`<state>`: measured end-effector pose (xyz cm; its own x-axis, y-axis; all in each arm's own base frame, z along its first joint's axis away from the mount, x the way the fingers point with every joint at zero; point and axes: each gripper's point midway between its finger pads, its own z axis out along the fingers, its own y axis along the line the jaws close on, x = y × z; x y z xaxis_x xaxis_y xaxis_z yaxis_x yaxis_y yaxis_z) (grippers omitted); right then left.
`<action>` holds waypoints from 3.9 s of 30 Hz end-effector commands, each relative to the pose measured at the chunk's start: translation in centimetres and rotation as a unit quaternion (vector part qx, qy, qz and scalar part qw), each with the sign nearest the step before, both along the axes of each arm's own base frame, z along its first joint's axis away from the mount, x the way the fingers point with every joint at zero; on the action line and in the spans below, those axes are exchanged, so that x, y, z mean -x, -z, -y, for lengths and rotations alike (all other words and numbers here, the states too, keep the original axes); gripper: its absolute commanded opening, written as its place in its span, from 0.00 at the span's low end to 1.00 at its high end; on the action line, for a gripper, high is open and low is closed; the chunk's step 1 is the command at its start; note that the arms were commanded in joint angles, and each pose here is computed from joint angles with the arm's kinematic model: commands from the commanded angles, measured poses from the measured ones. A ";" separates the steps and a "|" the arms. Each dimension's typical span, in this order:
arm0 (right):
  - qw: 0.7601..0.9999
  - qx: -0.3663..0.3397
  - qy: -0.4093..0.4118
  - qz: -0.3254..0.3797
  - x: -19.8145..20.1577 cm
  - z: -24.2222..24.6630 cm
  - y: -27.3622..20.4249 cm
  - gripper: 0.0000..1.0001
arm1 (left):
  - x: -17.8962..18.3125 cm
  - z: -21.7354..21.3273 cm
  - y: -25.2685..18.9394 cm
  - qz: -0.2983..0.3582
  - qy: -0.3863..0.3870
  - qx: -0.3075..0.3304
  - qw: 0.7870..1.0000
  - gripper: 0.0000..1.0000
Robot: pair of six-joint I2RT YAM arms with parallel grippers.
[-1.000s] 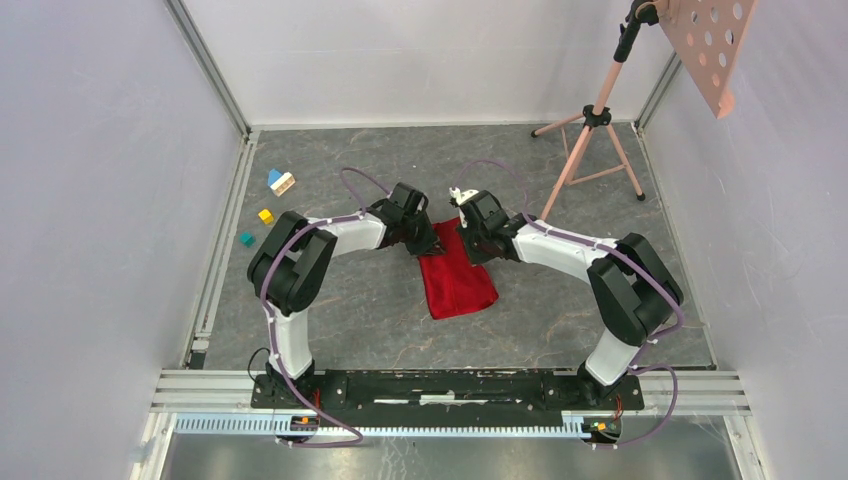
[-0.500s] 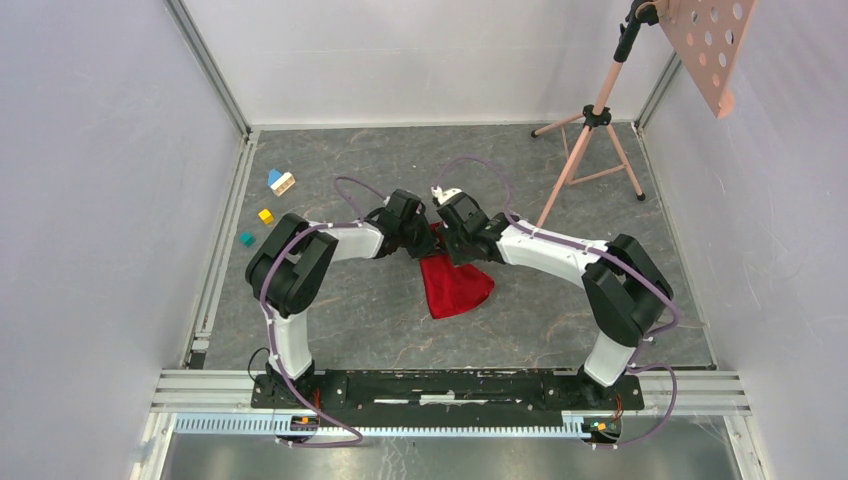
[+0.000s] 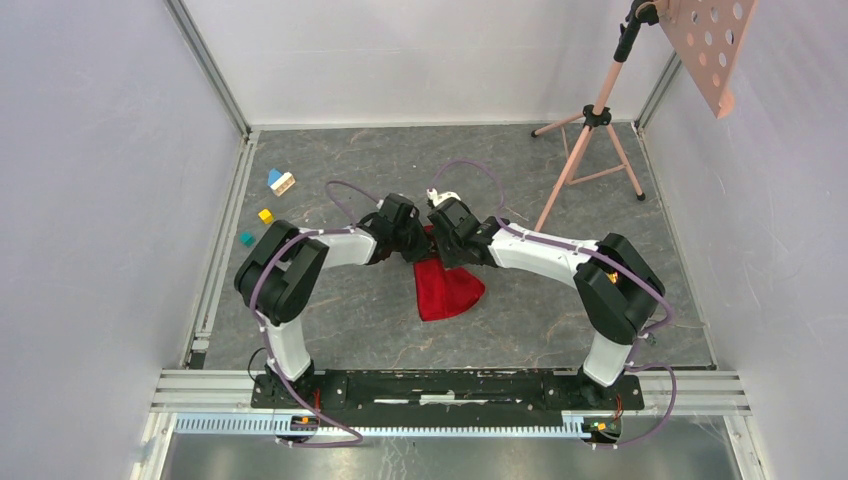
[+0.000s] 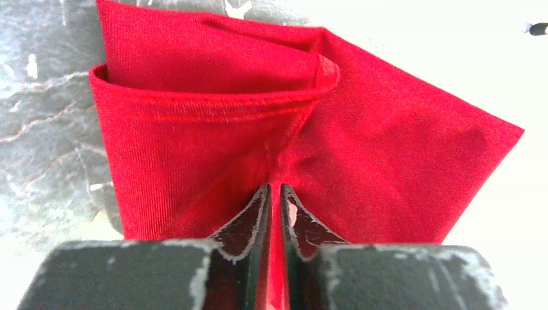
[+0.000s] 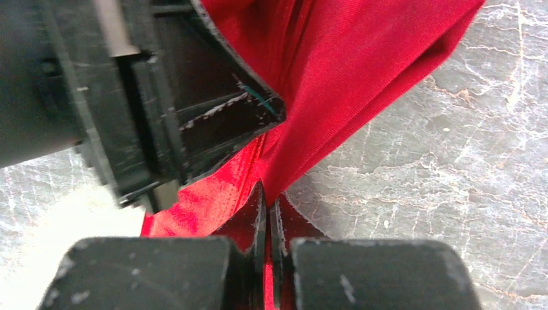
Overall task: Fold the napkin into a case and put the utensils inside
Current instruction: Fold the 2/3-rectangle-folded napkin at the center of the board.
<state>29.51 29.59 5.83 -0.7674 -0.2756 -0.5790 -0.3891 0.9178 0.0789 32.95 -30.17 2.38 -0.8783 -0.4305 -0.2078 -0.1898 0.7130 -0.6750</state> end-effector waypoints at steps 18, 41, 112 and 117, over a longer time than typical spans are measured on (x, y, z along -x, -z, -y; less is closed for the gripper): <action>0.996 0.081 0.021 0.034 -1.1 -0.7 -1.0 0.00 | 1.9 -6.4 -0.6 -0.019 -0.018 -0.017 1.000 0.51; 0.997 0.075 0.021 0.000 0.6 -5.7 1.6 0.03 | 2.9 -5.1 2.3 -0.026 -0.049 0.049 0.997 0.13; 0.959 0.257 0.012 0.121 2.3 -4.9 1.2 0.41 | 7.2 -23.5 -7.4 0.025 -0.249 -0.124 0.960 0.72; 0.972 0.197 -0.005 0.130 2.4 -6.1 -1.0 0.45 | 6.6 -23.1 -9.1 0.054 -0.227 -0.117 0.965 0.72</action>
<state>27.11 33.44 3.24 -0.6422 -0.5782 -0.5032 -0.3252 0.8000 -0.5042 25.73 -7.34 9.36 -0.5601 -0.7471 -0.3580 -0.5267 0.6547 -0.5421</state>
